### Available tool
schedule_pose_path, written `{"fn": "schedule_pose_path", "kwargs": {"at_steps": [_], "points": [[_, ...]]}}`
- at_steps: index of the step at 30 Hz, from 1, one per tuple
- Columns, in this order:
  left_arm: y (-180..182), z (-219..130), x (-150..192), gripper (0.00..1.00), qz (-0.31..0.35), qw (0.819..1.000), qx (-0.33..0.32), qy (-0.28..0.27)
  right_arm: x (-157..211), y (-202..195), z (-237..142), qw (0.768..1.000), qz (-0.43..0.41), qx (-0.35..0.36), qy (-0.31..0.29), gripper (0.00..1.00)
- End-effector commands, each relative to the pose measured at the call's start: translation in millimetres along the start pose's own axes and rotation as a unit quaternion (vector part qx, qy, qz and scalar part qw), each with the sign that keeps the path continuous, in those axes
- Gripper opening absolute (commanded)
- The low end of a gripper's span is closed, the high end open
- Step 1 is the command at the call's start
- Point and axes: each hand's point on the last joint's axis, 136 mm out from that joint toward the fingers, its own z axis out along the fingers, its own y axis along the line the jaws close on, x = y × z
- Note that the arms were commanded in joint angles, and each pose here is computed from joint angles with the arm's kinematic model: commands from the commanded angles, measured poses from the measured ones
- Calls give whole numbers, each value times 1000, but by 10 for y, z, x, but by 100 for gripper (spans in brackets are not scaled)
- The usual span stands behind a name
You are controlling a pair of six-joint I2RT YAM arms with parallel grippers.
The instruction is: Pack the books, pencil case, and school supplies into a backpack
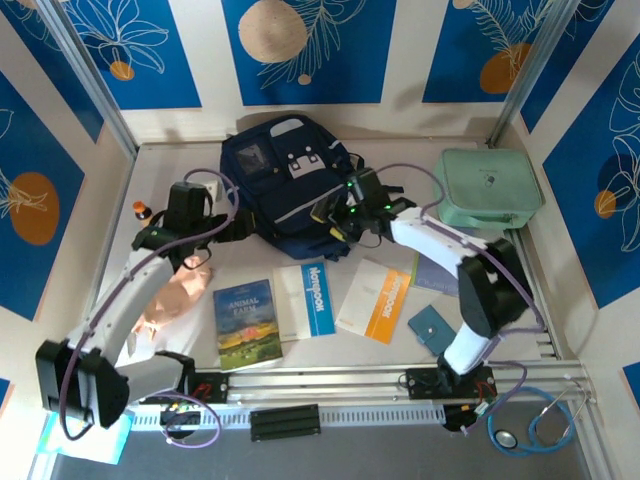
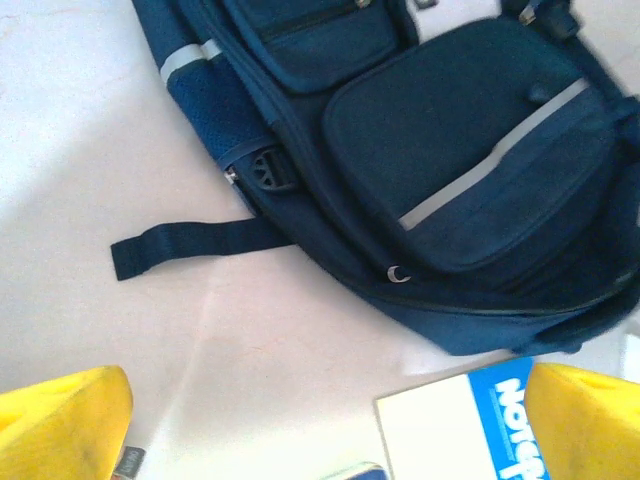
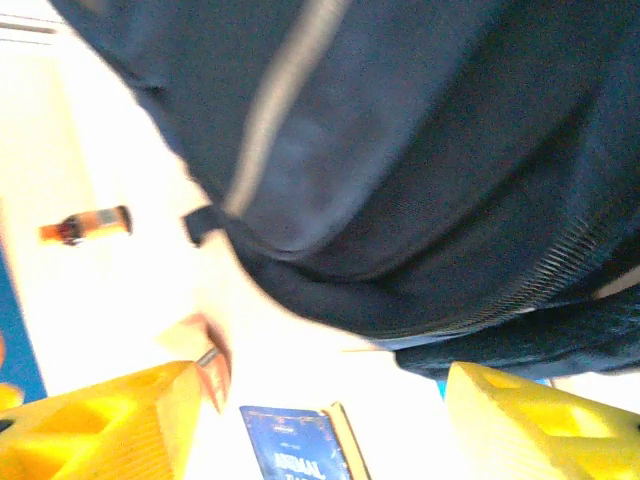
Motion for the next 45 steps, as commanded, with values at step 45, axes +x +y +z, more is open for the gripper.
{"fn": "schedule_pose_path", "kwargs": {"at_steps": [45], "points": [[479, 48, 492, 95, -195, 978, 40, 59, 1597, -636, 1207, 762, -576, 254, 153, 71]]}}
